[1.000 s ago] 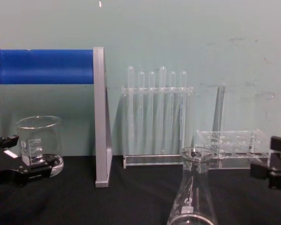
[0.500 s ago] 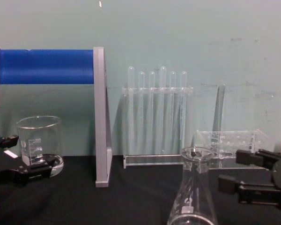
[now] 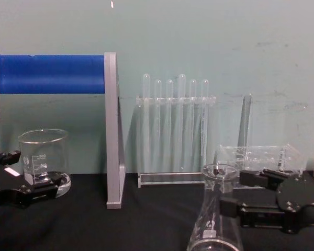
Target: Grasp the erlenmeyer flask with one hand, shake it three times, then place it back.
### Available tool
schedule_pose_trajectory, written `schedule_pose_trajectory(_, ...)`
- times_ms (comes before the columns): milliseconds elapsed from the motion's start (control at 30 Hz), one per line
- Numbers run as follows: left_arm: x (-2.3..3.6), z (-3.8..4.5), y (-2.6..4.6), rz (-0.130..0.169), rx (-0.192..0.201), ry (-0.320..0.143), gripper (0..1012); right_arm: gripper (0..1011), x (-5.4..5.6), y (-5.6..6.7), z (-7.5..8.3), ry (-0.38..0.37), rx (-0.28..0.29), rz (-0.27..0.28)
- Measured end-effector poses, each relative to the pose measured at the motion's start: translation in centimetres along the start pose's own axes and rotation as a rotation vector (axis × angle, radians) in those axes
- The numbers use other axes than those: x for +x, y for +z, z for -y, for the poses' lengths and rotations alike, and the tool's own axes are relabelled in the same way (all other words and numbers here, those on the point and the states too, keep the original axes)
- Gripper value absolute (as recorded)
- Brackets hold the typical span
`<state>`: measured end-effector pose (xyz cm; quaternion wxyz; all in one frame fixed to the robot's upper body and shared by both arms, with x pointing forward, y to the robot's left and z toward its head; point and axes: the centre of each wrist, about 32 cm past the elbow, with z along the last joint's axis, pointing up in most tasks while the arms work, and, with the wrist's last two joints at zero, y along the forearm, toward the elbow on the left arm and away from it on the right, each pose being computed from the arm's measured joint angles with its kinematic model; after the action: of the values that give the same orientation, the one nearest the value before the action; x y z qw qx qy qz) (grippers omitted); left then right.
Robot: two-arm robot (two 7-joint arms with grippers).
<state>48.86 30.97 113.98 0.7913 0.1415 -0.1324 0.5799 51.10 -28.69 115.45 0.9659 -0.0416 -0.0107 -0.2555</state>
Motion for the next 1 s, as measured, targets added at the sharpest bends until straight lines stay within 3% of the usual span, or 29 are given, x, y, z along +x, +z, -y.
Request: schedule_pose_trajectory(1000,0.00,0.00,0.00,0.000,0.000,0.000,1001,1000,0.9,-0.3,-3.1,0.020,-0.006,-0.014)
